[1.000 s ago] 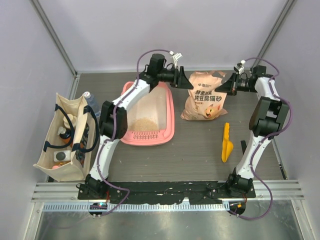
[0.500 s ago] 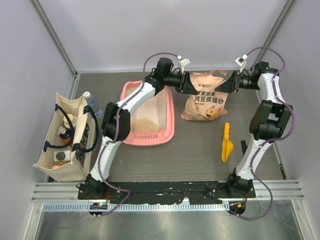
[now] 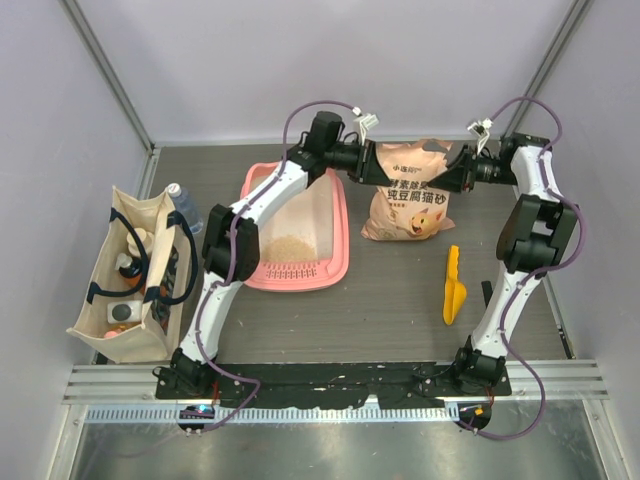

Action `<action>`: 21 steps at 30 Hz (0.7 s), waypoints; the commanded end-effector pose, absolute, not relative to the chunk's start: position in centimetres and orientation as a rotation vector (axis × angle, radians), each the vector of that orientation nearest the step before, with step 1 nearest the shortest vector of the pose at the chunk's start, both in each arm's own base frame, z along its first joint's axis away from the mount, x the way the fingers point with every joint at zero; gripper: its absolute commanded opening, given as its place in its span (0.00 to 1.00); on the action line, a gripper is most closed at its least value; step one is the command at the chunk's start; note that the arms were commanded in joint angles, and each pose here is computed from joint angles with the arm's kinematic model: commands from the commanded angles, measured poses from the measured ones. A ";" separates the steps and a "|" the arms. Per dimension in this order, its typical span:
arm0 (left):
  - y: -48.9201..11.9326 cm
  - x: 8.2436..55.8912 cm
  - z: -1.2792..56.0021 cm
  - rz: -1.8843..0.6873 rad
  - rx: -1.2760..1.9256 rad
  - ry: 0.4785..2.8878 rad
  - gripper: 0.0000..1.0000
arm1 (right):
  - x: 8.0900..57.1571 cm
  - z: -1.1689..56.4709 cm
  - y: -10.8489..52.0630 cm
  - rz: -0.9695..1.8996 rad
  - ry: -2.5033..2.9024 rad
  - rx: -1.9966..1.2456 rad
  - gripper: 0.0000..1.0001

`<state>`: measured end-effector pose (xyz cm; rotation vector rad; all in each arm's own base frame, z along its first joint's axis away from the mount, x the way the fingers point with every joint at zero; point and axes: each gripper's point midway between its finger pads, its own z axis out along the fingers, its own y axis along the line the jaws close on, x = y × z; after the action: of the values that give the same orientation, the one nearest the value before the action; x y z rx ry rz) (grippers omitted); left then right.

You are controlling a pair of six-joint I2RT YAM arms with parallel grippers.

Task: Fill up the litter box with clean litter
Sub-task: Close the cat litter bag at the center of the board.

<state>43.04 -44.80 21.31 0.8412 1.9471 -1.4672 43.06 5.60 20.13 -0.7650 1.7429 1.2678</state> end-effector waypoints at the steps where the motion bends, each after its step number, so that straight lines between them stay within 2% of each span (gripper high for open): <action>1: -44.2 43.9 23.3 -1.453 0.856 1.887 0.18 | 41.5 22.9 7.5 1.465 1.721 -0.632 0.43; 5: -44.1 43.9 23.2 -1.450 0.858 1.893 0.21 | 41.6 22.5 8.1 1.474 1.718 -0.646 0.45; 6: -44.0 43.9 23.1 -1.451 0.860 1.895 0.28 | 41.8 22.3 8.2 1.485 1.722 -0.640 0.45; 8: -43.9 43.9 23.2 -1.447 0.859 1.899 0.32 | 41.9 22.2 8.6 1.492 1.719 -0.650 0.44; 11: -43.9 43.9 22.8 -1.449 0.862 1.906 0.36 | 42.4 22.4 8.7 1.496 1.718 -0.655 0.33; 12: -44.0 43.8 22.8 -1.450 0.866 1.904 0.38 | 42.6 22.7 8.6 1.500 1.724 -0.646 0.24; 14: -43.8 44.0 22.4 -1.444 0.857 1.915 0.40 | 43.0 22.5 8.4 1.520 1.743 -0.616 0.15; 15: -43.8 44.1 22.3 -1.442 0.853 1.917 0.40 | 43.3 22.5 8.1 1.547 1.769 -0.571 0.05; 17: -43.7 44.2 22.5 -1.442 0.850 1.913 0.34 | 43.4 22.7 7.8 1.580 1.799 -0.517 0.02; 18: -43.5 44.4 22.6 -1.441 0.840 1.917 0.24 | 43.6 22.8 7.4 1.621 1.836 -0.446 0.01; 21: -43.0 44.6 22.7 -1.458 0.808 1.942 0.09 | 43.9 23.2 6.2 1.670 1.882 -0.327 0.01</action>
<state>43.73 -43.79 21.29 0.8295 1.9630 -1.4527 44.47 6.34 18.89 -0.5755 1.8827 1.4462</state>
